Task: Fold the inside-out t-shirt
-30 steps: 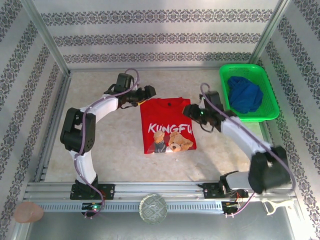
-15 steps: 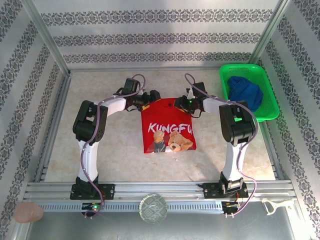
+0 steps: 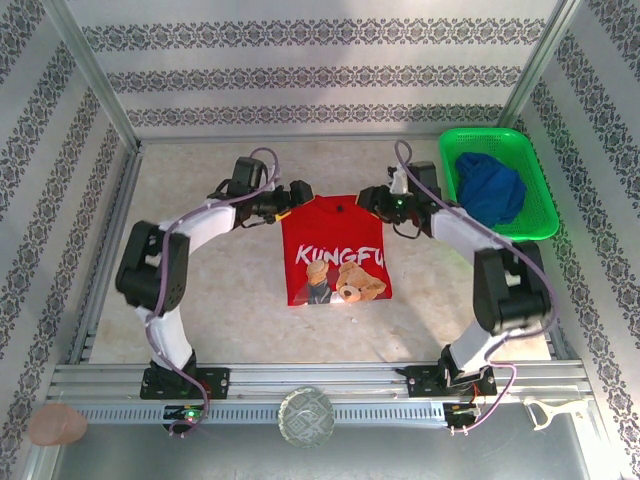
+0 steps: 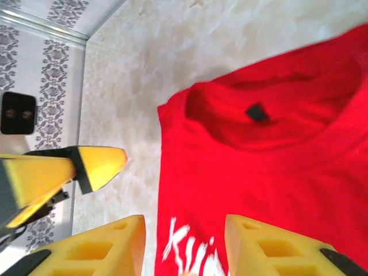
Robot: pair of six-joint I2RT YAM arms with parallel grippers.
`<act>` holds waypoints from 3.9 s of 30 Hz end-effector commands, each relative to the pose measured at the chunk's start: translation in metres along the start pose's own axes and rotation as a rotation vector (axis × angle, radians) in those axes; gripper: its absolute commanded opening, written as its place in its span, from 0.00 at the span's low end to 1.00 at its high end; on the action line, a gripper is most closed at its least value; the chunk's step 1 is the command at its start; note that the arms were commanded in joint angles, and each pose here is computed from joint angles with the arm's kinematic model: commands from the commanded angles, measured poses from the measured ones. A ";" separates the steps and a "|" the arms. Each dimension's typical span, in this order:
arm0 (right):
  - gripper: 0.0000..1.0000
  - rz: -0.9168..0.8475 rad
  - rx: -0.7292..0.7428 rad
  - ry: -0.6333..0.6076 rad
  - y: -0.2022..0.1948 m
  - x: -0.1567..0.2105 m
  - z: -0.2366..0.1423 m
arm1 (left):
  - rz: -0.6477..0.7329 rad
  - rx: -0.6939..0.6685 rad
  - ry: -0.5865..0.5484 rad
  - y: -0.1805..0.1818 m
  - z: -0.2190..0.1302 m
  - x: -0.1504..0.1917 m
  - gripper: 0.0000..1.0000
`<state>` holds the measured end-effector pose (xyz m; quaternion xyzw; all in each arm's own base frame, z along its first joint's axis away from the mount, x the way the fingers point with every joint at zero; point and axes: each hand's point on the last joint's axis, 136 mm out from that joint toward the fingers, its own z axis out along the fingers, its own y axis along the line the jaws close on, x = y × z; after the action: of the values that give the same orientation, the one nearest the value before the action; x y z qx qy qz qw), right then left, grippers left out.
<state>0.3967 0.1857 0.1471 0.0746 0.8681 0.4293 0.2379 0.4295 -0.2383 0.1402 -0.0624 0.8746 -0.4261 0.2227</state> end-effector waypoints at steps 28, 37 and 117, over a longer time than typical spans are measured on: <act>0.98 -0.058 0.325 -0.078 -0.059 -0.017 -0.037 | 0.120 -0.235 -0.133 0.025 -0.036 -0.022 1.00; 0.96 -0.025 0.441 0.012 -0.110 -0.044 -0.002 | 0.129 -0.472 0.030 0.089 -0.009 -0.036 1.00; 0.00 0.139 0.094 -0.001 -0.051 -0.030 0.042 | 0.074 -0.014 -0.156 0.024 0.038 -0.037 0.00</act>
<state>0.4420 0.1656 0.0545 0.1639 0.8996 0.3702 0.1638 0.4677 -0.2376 0.0568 -0.0767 0.8930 -0.3766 0.2342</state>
